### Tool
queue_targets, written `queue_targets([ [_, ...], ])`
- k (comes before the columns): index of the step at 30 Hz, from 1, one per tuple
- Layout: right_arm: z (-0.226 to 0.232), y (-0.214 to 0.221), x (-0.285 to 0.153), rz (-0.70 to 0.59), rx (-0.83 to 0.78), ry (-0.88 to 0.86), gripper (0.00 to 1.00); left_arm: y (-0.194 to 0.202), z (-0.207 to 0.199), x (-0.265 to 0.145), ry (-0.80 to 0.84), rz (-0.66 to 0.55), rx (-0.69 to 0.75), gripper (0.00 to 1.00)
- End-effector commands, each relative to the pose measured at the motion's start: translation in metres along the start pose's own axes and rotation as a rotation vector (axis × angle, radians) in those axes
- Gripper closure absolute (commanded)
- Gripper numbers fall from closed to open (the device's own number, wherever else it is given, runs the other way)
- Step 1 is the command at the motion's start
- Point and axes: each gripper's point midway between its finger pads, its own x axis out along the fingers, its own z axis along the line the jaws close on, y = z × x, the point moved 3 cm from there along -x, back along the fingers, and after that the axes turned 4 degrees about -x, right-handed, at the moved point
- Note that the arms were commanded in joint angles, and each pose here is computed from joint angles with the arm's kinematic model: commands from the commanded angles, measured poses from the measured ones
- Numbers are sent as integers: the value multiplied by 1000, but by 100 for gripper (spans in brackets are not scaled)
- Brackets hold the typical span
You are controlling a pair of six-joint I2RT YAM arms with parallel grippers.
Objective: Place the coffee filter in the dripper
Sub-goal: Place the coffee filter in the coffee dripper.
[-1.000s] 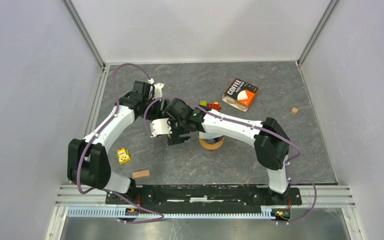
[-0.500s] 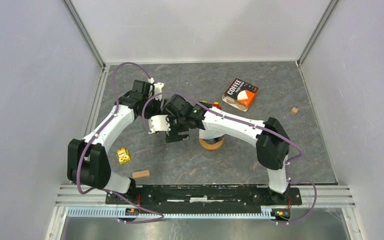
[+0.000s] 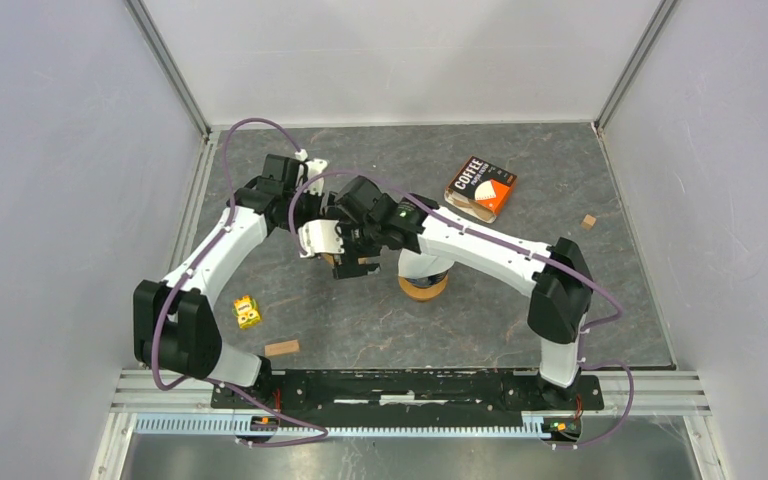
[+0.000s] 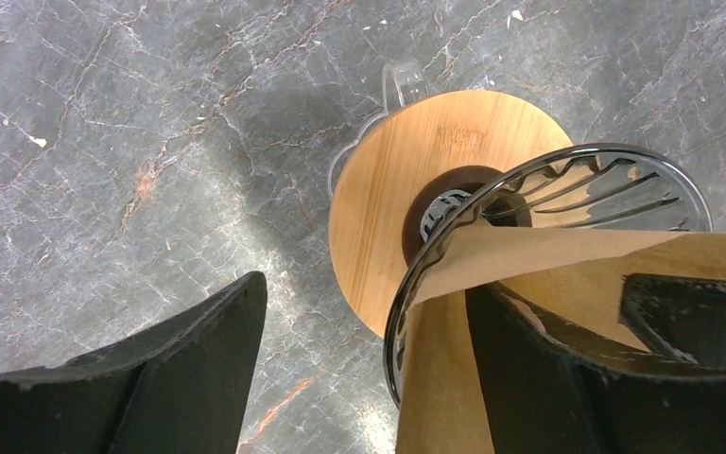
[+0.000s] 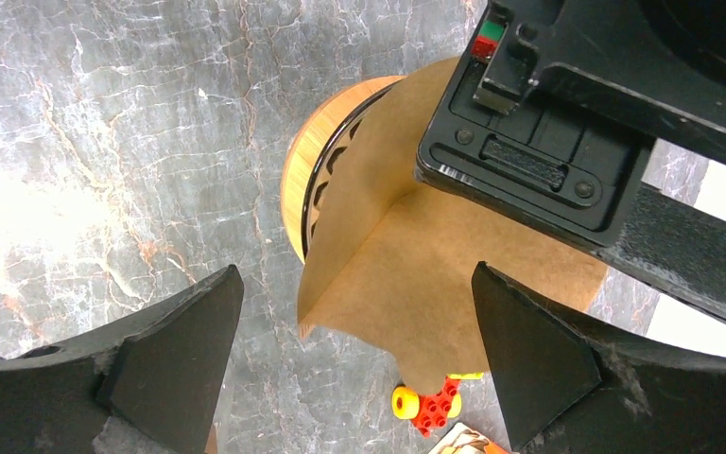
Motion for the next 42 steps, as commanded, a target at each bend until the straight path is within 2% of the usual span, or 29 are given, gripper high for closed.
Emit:
queue_targets([
  [1, -13, -19, -33, -81, 4, 47, 2, -24, -6, -21, 14, -91, 44, 15],
  [21, -17, -16, -52, -223, 69, -27, 2, -42, -16, -55, 31, -193, 97, 11],
  [42, -8, -7, -39, -194, 70, -64, 2, -27, -11, -54, 11, -187, 126, 10],
])
